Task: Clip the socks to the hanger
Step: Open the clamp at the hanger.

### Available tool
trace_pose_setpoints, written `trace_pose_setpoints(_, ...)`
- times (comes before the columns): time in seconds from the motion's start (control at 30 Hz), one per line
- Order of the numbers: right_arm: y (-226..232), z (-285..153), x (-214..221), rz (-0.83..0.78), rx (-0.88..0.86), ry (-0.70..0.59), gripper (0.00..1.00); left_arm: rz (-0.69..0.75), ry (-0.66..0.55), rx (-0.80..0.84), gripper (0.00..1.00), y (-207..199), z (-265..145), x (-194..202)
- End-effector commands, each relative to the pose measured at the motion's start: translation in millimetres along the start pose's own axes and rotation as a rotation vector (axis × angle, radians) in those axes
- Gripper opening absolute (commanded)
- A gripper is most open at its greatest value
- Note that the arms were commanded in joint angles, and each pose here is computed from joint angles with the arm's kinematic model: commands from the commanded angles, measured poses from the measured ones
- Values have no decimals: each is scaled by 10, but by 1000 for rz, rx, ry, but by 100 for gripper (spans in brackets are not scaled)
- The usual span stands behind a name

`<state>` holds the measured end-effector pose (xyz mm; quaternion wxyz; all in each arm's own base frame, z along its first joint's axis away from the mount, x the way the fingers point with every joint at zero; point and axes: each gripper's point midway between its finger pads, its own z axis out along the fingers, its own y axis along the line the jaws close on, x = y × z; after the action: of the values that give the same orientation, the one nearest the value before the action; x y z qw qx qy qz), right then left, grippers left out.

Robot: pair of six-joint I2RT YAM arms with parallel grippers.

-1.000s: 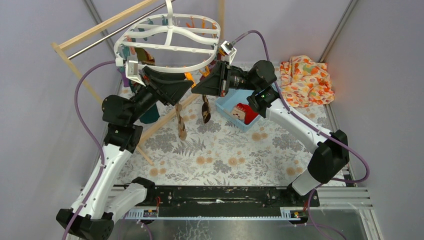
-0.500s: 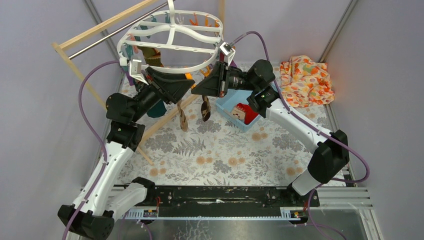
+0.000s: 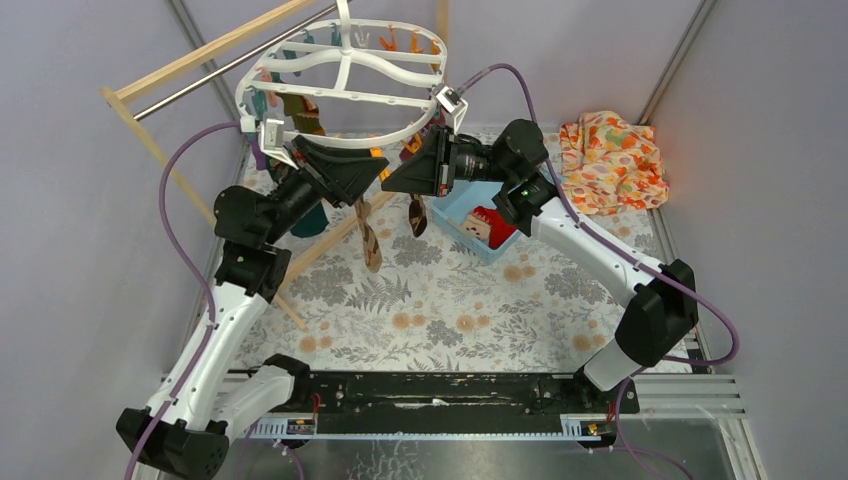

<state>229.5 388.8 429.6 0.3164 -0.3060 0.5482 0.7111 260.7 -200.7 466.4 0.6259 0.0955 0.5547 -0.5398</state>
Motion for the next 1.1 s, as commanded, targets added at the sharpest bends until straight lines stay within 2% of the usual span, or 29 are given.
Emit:
trace_pose_setpoints(0.0,404,57,-56,-43,-133,30,0,63,-57,39,52,-147,-47,-166)
trace_pose_setpoints(0.2,410,63,-66,-29,-149,26,0,74,-57,41,50,-187,-70,-186)
trace_pose_setpoints(0.27,411,59,-66,-29,-148,24,0,72,-55,38,43,-173,-60,-182)
trace_pose_setpoints(0.43,415,48,-53,-34,-139,29,0,59,-56,35,33,-154,-40,-181)
trace_pose_setpoints(0.53,411,40,-35,-36,-134,37,0,60,-63,40,15,-168,-43,-195)
trace_pose_setpoints(0.6,392,37,-19,-36,-129,41,0,61,-65,40,11,-168,-41,-201)
trace_pose_setpoints(0.67,383,34,-7,-36,-128,44,0,63,-66,39,2,-166,-46,-200)
trace_pose_setpoints(0.77,377,32,3,-38,-130,45,0,67,-66,37,0,-164,-54,-195)
trace_pose_setpoints(0.9,400,24,-4,-53,-134,38,16,74,-66,41,0,-186,-73,-194)
trace_pose_setpoints(0.97,393,19,-6,-59,-125,30,35,75,-65,43,0,-192,-80,-193)
trace_pose_setpoints(1.07,324,5,-9,-65,-83,18,48,77,-66,46,0,-205,-97,-187)
